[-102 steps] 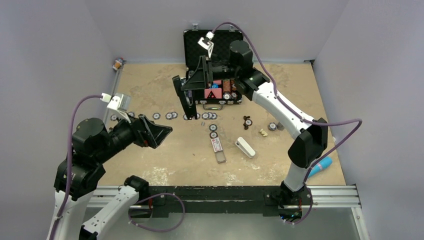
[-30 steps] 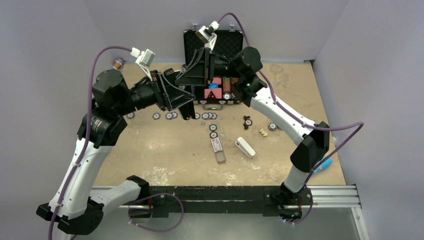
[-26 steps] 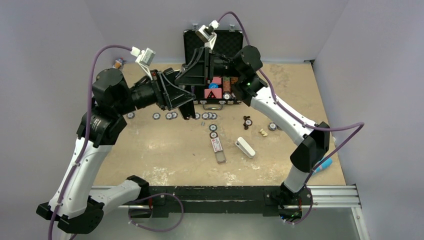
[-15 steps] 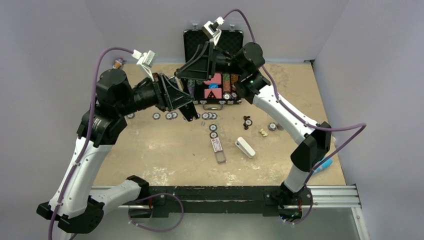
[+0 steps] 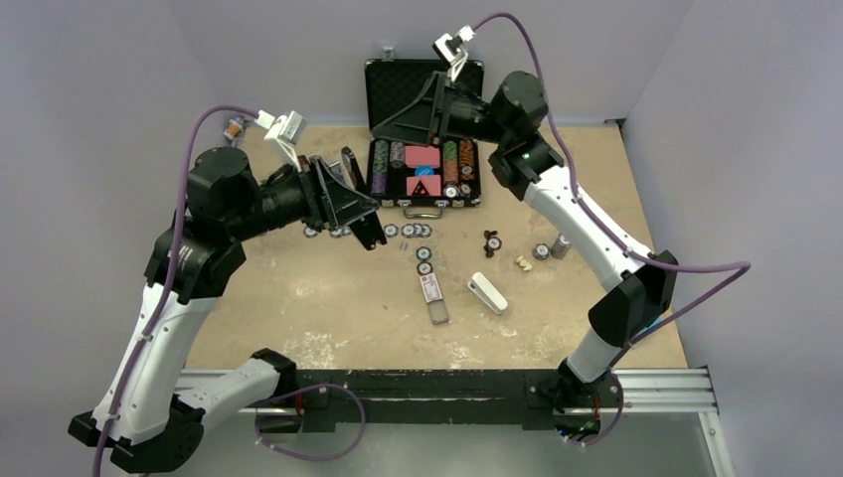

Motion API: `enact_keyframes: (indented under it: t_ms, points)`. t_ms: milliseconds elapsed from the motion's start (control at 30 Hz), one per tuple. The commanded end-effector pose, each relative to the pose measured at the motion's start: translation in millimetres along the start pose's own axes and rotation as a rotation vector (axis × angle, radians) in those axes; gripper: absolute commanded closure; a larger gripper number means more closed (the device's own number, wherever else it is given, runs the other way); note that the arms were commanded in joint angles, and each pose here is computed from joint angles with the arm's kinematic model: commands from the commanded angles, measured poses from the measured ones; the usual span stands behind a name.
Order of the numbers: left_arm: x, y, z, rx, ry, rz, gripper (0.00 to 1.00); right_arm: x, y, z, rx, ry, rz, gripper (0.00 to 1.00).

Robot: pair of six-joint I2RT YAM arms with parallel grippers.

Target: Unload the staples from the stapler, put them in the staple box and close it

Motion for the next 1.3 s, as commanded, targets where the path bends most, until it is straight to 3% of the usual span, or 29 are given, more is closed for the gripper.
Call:
enact_keyframes:
  t_ms: [0,467,967,1267]
  points:
    - [-5.2,4.3,-16.5,-0.062,0.029,0.055,1.00,10.3,17.1,-22.8,-0.053,-0.083,-0.097,0.25]
    - [100.1,-53.3,-21.8,0.035,0.557,-0.136,1.00,-18.5,9.1,-65.8,-0.046,-0.326,-0.134,0.25]
    - [186.5,-111.4,-10.9,0.179,0.813,-0.272,1.00,-39.7,-45.0,-99.8,0.025,-0.466,-0.092,0.26]
    - [232.2,-124.6,-4.1,0.219,0.915,-0.378,1.00,-44.3,-50.7,-111.4,0.034,-0.541,-0.106,0.26]
Point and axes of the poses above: each gripper's point midway between its finger pads, its own z axis out along the fingers, its own x axis along the line the jaws close on, y = z × x, the point moved 5 cm from there along -z, back along the fingers, and after that the axes turned 7 degrees about -z, right-handed, at the moved point
